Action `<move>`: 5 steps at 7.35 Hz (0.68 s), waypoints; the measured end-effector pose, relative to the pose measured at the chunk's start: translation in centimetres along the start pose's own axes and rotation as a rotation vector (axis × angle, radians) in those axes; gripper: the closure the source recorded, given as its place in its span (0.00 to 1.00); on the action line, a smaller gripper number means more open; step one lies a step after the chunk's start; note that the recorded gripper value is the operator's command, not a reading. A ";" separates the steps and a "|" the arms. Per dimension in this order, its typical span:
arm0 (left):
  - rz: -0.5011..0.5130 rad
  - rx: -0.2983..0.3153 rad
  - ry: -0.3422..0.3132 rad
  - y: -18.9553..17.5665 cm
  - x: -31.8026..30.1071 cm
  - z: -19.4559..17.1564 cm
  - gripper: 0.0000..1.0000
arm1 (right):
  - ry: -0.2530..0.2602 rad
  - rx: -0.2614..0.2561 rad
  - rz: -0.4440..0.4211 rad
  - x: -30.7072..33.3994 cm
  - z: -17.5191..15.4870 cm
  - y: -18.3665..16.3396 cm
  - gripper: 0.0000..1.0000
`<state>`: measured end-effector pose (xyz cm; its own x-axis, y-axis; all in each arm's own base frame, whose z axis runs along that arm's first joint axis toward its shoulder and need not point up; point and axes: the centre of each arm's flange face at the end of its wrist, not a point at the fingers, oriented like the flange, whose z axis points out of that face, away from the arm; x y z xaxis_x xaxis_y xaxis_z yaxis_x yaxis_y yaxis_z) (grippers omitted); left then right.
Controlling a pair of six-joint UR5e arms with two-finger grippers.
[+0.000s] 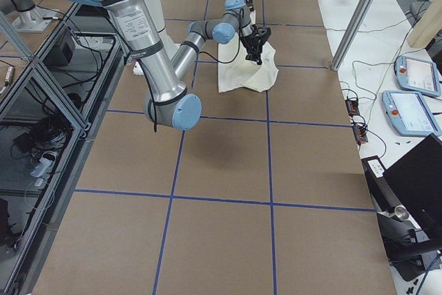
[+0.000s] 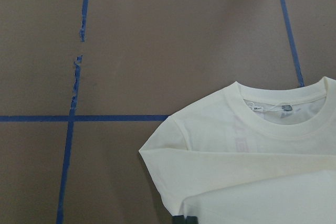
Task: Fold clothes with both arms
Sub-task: 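Lift the hem with both grippers and fold it toward the collar, then lay the hem at the collar and open both grippers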
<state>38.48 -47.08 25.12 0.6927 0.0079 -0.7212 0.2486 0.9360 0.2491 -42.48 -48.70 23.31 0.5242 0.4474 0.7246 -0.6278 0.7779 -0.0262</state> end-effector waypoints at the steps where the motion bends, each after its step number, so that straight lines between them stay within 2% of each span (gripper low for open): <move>1: 0.000 0.002 -0.005 -0.5 -0.6 4.0 1.00 | 0.013 0.009 -0.005 -0.4 3.0 -0.7 1.00; 3: 0.000 -0.007 -0.024 -0.7 -1.5 8.7 1.00 | 0.030 0.011 -0.014 -0.1 8.3 -1.0 1.00; 5: 0.007 -0.018 -0.038 -0.5 -1.8 10.4 1.00 | 0.034 0.009 -0.027 0.3 10.4 -0.8 1.00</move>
<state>44.15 -51.19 32.98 0.7197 0.0013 -0.6943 0.2318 0.9422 0.2421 -47.79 -53.82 30.73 0.5596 0.4413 0.7015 -0.6186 0.7857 -0.0007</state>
